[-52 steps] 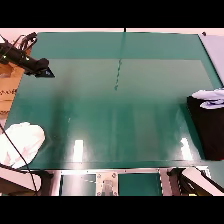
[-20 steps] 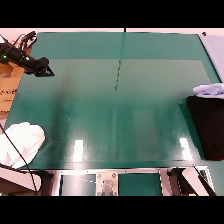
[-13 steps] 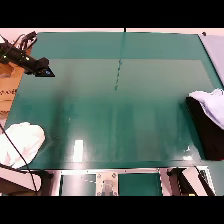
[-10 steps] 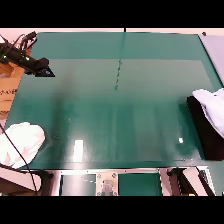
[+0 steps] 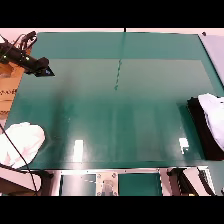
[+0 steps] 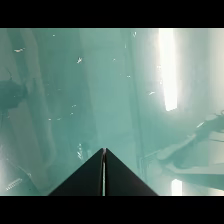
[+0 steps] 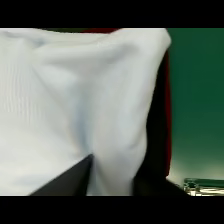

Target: Fold the shirts.

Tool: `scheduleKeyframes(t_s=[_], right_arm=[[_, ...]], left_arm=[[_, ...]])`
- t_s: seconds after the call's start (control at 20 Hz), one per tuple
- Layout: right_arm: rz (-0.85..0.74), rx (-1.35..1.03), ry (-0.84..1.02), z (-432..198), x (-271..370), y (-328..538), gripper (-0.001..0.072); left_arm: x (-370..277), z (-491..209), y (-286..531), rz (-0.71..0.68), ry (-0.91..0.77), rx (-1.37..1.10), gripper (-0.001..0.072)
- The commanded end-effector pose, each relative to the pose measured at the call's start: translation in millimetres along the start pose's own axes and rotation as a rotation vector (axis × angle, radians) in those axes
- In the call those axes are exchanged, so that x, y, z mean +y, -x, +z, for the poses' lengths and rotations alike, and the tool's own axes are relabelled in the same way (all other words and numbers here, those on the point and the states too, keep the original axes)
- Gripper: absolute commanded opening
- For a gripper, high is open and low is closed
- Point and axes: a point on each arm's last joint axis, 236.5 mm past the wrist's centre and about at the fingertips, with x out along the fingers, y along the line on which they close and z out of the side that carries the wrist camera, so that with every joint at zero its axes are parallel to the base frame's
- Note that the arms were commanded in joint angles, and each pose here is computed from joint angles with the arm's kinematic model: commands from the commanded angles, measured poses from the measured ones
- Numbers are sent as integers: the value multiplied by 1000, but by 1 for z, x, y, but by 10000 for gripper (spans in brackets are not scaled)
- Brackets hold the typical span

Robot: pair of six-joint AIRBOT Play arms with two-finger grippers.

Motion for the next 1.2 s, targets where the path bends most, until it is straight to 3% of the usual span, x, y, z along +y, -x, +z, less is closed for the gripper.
scheduleKeyframes(t_s=[0.0, 0.15, 0.2, 0.25, 0.4, 0.45, 0.8, 1.15], right_arm=[[-9, -10, 87, 3, -3, -5, 589], [21, -89, 186, 27, 12, 21, 588], [55, -123, 195, 37, 26, 35, 553], [99, -138, 212, 42, 44, 45, 462], [245, -53, 351, 9, 121, 47, 57], [270, -5, 417, -12, 143, 40, 22], [230, 315, 990, -186, 218, -10, 20], [202, 415, 1319, -279, 189, -12, 19]], left_arm=[[0, 1, 0, 0, 0, -4, 20], [0, 1, 0, 1, 0, -5, 20], [1, 4, 0, 4, 1, -18, 20], [2, 8, 1, 6, 1, -36, 20], [-5, 20, 8, -4, 0, -80, 19], [-9, 23, 13, -2, -1, -92, 18], [-41, -19, 32, 82, -28, -69, 17], [-89, -140, -38, 46, 47, 76, 17]])
